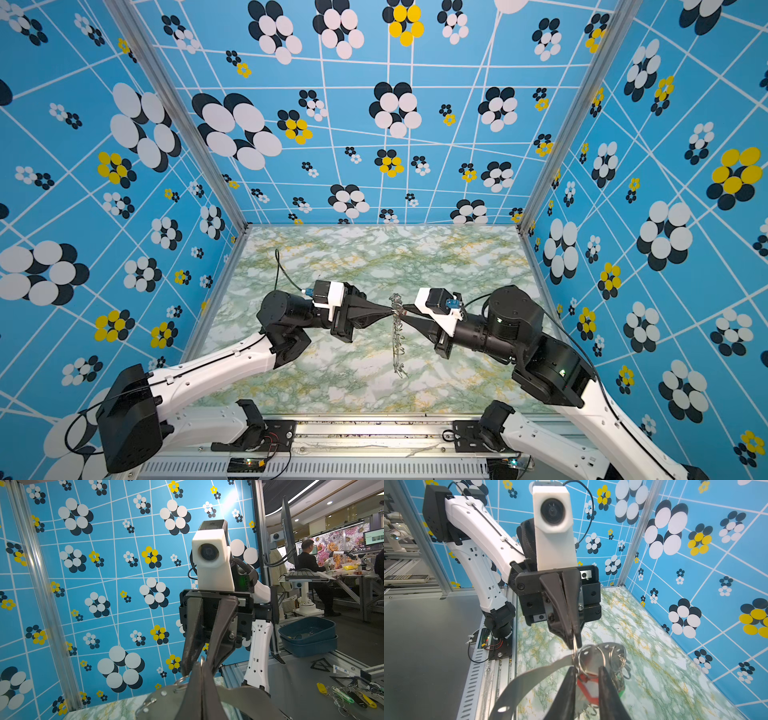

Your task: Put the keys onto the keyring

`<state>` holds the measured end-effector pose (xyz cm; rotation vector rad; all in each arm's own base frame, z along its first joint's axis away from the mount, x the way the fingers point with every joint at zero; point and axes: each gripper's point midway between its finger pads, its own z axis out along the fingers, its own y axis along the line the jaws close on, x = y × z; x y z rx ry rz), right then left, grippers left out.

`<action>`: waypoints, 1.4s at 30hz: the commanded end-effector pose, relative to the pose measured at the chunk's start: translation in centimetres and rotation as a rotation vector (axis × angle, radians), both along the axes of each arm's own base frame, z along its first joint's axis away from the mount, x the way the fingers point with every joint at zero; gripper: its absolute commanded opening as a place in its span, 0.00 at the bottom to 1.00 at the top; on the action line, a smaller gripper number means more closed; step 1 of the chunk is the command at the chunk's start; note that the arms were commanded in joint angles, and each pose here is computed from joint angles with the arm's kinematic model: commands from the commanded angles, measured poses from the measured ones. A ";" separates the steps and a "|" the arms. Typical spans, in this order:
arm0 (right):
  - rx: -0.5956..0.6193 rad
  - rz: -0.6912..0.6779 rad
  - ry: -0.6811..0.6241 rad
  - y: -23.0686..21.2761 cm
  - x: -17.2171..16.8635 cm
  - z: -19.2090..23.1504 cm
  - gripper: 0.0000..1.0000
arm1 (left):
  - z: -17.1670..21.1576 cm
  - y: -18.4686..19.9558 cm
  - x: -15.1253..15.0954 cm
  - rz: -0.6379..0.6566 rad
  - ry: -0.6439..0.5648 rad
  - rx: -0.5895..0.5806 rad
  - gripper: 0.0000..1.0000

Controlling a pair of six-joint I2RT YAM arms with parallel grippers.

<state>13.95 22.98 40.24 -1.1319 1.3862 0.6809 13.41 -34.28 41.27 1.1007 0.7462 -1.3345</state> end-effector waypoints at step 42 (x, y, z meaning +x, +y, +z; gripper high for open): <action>-0.295 -0.008 0.188 0.3 1.2 -3.7 0.00 | -4.7 0.2 1.9 0.188 0.067 0.389 0.52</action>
